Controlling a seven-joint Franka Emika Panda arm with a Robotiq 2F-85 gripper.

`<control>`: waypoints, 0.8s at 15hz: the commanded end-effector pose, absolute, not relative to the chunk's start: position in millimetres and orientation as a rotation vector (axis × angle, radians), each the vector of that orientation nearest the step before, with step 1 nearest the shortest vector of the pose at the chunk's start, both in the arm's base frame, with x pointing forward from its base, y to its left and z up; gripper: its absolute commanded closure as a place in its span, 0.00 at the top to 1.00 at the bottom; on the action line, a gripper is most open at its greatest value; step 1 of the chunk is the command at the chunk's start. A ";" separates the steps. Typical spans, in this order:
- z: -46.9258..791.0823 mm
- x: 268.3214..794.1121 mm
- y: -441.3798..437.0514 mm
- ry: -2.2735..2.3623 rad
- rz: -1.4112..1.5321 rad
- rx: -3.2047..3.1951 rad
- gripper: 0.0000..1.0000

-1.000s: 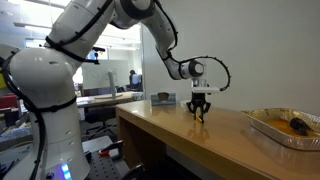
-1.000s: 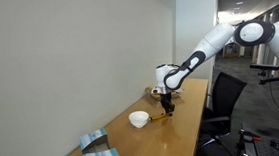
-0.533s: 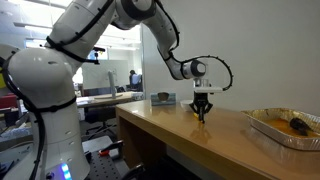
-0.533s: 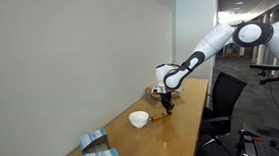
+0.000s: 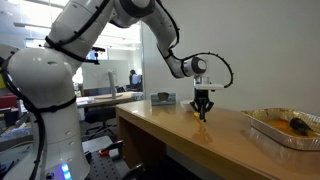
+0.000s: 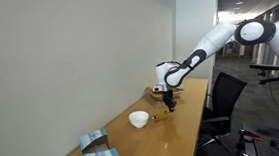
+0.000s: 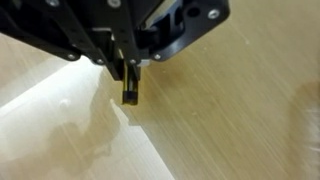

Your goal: Move the marker to the left

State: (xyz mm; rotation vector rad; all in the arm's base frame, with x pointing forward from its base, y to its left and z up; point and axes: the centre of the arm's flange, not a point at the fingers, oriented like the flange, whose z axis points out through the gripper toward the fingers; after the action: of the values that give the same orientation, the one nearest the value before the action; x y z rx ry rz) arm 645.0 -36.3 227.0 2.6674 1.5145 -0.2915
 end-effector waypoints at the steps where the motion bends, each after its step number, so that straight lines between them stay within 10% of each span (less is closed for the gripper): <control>1: 246.2 617.5 -30.8 1.586 -0.311 2.631 0.03; 12: 229.7 587.8 64.2 1.755 -0.237 2.585 0.03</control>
State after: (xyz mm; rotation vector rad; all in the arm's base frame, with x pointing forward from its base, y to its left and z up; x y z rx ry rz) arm 593.1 50.0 229.6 2.5626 1.7759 -0.3211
